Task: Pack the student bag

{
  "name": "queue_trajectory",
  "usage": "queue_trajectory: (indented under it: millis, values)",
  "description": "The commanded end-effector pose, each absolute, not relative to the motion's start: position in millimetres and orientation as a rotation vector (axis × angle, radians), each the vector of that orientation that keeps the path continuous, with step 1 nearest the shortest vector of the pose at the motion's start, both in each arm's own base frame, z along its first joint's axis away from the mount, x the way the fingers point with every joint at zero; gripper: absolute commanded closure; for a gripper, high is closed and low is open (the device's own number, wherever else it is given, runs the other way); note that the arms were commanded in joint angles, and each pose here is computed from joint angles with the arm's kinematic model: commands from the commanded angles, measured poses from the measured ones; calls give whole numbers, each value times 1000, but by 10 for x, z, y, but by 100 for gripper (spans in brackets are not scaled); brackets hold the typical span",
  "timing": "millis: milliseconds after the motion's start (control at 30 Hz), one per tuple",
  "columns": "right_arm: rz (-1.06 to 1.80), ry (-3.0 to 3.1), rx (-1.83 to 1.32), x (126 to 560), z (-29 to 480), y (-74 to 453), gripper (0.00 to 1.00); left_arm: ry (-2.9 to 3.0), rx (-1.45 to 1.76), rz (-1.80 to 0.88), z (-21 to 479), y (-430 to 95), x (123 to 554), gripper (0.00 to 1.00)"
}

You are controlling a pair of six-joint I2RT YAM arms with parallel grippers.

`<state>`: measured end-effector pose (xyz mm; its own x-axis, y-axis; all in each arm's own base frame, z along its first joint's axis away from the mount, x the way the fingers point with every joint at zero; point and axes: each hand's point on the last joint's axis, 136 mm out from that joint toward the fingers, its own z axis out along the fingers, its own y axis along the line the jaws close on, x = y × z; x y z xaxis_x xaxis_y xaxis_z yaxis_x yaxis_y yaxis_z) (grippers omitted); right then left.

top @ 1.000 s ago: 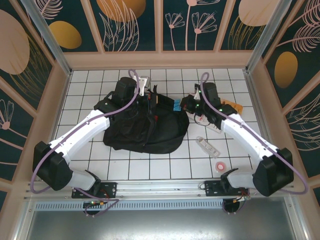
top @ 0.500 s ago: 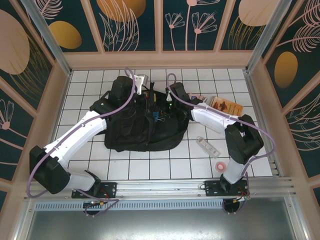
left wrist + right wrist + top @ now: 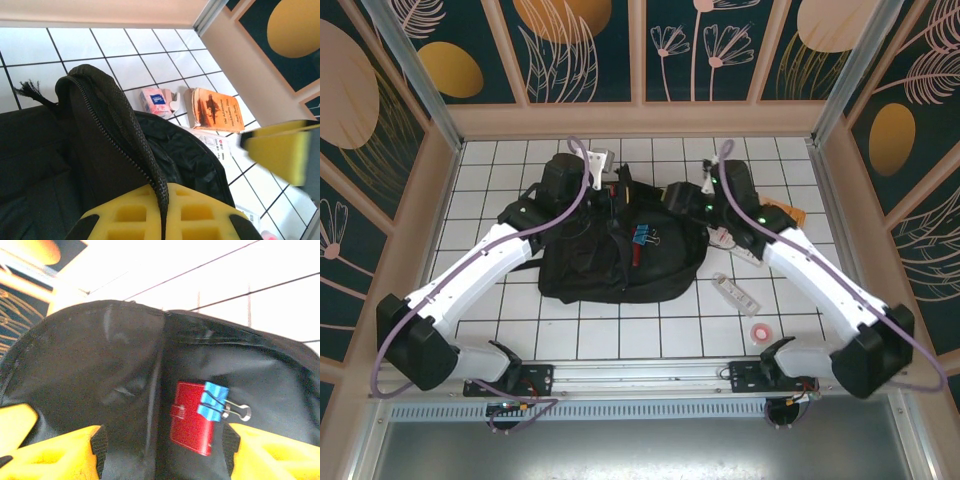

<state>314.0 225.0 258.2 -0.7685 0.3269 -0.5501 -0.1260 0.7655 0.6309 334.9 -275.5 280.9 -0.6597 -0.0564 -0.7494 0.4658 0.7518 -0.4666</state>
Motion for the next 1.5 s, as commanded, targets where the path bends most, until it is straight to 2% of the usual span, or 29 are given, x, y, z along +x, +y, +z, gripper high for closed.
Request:
queue_trajectory:
  millis: [0,333,400,500,633,833,1067,1467]
  values:
    - [637,2504,242,2848,1975,1850,35,2070,291,-797,2950,-2748,3475,100]
    - [141,2756,486,2128,1133,1015,18,2083,63,-501,2911,-2173,3603,100]
    - [29,2779,514,2068,1027,884,9,2080,64,-501,2923,-2157,3585,100]
    - [-38,2796,608,2030,887,726,1,2077,62,-481,2926,-2099,3561,100]
    - [44,2818,709,2016,699,617,1,2058,51,-477,2923,-2023,3529,100]
    - [252,2822,801,2070,508,669,1,2037,124,-590,2979,-2192,3467,100]
    - [283,2855,877,1972,269,689,1,2029,164,-647,2994,-2274,3415,100]
    - [394,2950,630,1710,306,1199,1,2032,192,-681,2975,-2339,3398,100]
